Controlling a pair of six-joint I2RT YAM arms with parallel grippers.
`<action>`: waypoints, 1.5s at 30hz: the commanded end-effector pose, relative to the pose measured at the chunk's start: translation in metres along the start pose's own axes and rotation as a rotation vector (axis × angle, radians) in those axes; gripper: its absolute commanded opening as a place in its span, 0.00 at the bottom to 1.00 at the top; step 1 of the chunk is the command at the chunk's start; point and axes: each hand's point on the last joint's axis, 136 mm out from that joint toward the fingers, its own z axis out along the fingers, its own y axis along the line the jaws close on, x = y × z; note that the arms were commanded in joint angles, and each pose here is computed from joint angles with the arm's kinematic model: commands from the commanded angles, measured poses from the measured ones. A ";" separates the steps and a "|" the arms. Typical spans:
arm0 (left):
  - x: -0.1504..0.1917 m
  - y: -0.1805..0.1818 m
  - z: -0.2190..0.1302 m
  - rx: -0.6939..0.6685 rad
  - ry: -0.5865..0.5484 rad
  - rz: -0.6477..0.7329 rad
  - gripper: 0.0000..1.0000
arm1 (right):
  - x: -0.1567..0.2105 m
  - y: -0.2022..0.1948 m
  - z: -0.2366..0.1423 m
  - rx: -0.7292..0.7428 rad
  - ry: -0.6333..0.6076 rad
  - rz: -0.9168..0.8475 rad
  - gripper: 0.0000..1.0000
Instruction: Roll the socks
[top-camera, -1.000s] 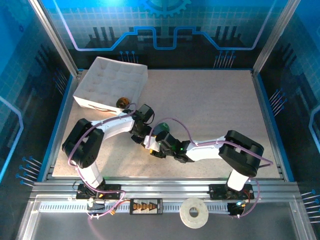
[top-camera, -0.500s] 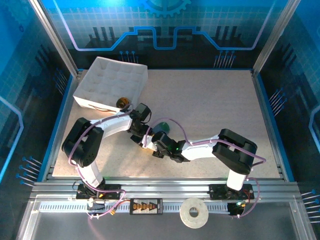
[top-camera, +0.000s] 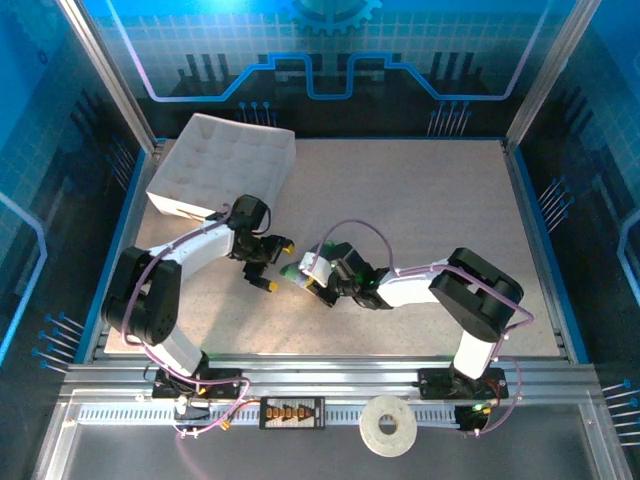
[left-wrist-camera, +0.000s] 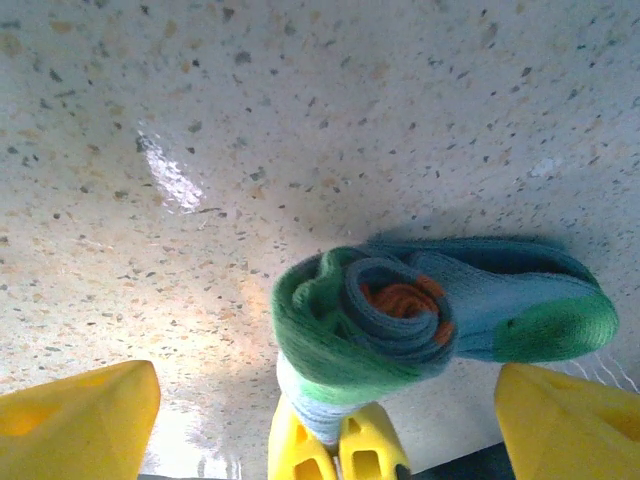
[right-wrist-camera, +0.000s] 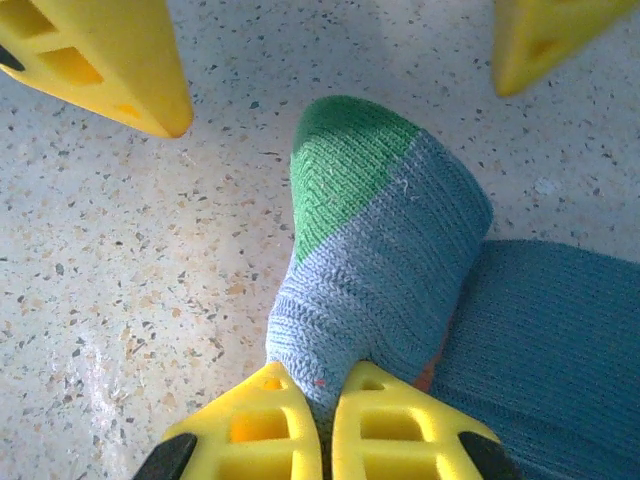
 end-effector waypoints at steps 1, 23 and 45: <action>0.010 0.002 -0.008 0.023 0.034 0.044 0.84 | 0.096 0.020 -0.002 -0.149 0.284 0.241 0.00; 0.018 -0.022 0.046 -0.002 -0.057 0.282 0.60 | 0.140 -0.004 0.004 -0.336 0.468 0.893 0.00; 0.017 0.138 0.045 -0.459 -0.080 -0.086 0.00 | 0.019 0.038 -0.016 -0.427 0.181 0.193 0.28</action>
